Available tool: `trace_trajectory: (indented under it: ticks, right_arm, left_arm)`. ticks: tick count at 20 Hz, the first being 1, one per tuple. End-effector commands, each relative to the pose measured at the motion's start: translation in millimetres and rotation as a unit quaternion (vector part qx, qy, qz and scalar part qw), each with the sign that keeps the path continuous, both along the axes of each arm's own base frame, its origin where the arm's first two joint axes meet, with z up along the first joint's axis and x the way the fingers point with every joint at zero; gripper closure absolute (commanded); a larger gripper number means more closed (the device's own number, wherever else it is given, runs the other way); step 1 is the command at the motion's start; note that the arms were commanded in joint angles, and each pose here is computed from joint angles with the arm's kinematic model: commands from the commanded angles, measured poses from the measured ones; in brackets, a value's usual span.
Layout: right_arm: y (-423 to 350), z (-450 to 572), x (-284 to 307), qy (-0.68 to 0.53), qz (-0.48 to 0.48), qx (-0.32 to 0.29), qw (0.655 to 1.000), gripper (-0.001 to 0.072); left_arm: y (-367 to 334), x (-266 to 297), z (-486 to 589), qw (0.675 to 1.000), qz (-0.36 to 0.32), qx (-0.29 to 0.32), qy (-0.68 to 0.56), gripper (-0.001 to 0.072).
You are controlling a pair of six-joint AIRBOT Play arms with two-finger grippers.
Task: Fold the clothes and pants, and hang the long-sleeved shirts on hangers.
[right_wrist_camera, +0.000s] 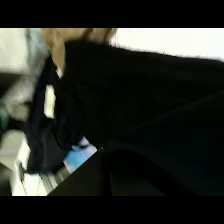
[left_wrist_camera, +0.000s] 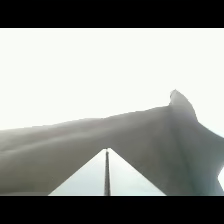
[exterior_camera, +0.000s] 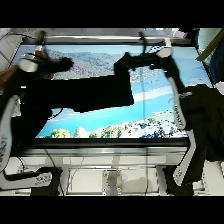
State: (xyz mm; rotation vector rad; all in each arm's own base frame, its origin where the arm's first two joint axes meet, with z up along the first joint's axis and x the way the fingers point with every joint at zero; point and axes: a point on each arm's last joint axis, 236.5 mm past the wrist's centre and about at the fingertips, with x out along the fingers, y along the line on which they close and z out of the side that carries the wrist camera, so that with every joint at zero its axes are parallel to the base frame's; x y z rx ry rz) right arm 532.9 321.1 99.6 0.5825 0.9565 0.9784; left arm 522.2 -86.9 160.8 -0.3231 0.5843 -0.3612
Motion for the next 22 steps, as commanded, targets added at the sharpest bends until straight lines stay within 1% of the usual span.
trace_trajectory:
  ticks: [1,3,5,7,8,9,10,12,13,14,16,19,22]
  right_arm:
    - [75.3,-39.4,-36.8,0.001,0.050,-0.036,0.998,0.0710]
    - [107.1,-68.4,-58.2,0.020,0.076,-0.044,0.996,0.0710]
    - [130.4,-93.3,-74.7,0.037,0.093,-0.048,0.994,0.0709]
    - [146.3,-102.9,-77.0,0.040,0.085,-0.041,0.995,0.0707]
    - [153.4,-95.4,-71.7,0.036,0.070,-0.024,0.997,0.0655]
    - [158.7,-80.2,-62.0,0.036,0.046,0.008,0.998,0.0463]
    - [161.2,-65.9,-51.5,0.036,0.022,0.038,0.998,0.0347]
    - [155.9,-46.2,-29.0,0.017,-0.012,0.073,0.997,0.0340]
    - [148.9,-42.7,-19.4,0.019,-0.026,0.082,0.996,0.0339]
    - [140.3,-42.6,-11.7,0.018,-0.034,0.083,0.996,0.0322]
    - [111.4,-46.4,10.0,0.014,-0.055,0.074,0.996,0.0324]
    - [36.4,-58.5,43.4,0.022,-0.077,0.049,0.996,0.0329]
    - [-52.2,-83.3,44.9,0.098,-0.076,0.014,0.992,0.0337]
  left_arm:
    - [70.0,-30.0,40.4,0.999,0.045,0.009,-0.011,0.0695]
    - [83.6,-38.0,44.5,0.999,0.053,0.011,-0.008,0.0695]
    - [84.2,-41.9,40.5,0.999,0.045,0.016,0.000,0.0695]
    - [80.9,-44.5,37.3,0.999,0.034,0.022,0.004,0.0695]
    - [80.2,-44.8,37.0,0.999,0.032,0.022,0.005,0.0695]
    - [80.3,-44.7,37.0,0.999,0.033,0.022,0.005,0.0695]
    - [80.3,-44.7,37.0,0.999,0.033,0.022,0.005,0.0695]
    - [80.4,-44.9,37.2,0.999,0.033,0.022,0.005,0.0695]
    - [80.5,-44.9,37.1,0.999,0.033,0.023,0.005,0.0695]
    - [80.4,-44.9,37.1,0.999,0.033,0.022,0.005,0.0695]
    - [79.3,-45.9,36.2,0.999,0.030,0.022,0.007,0.0695]
    - [76.3,-49.5,32.8,0.999,0.022,0.022,0.017,0.0694]
    - [80.5,-50.0,29.1,0.999,0.024,0.035,0.020,0.0695]
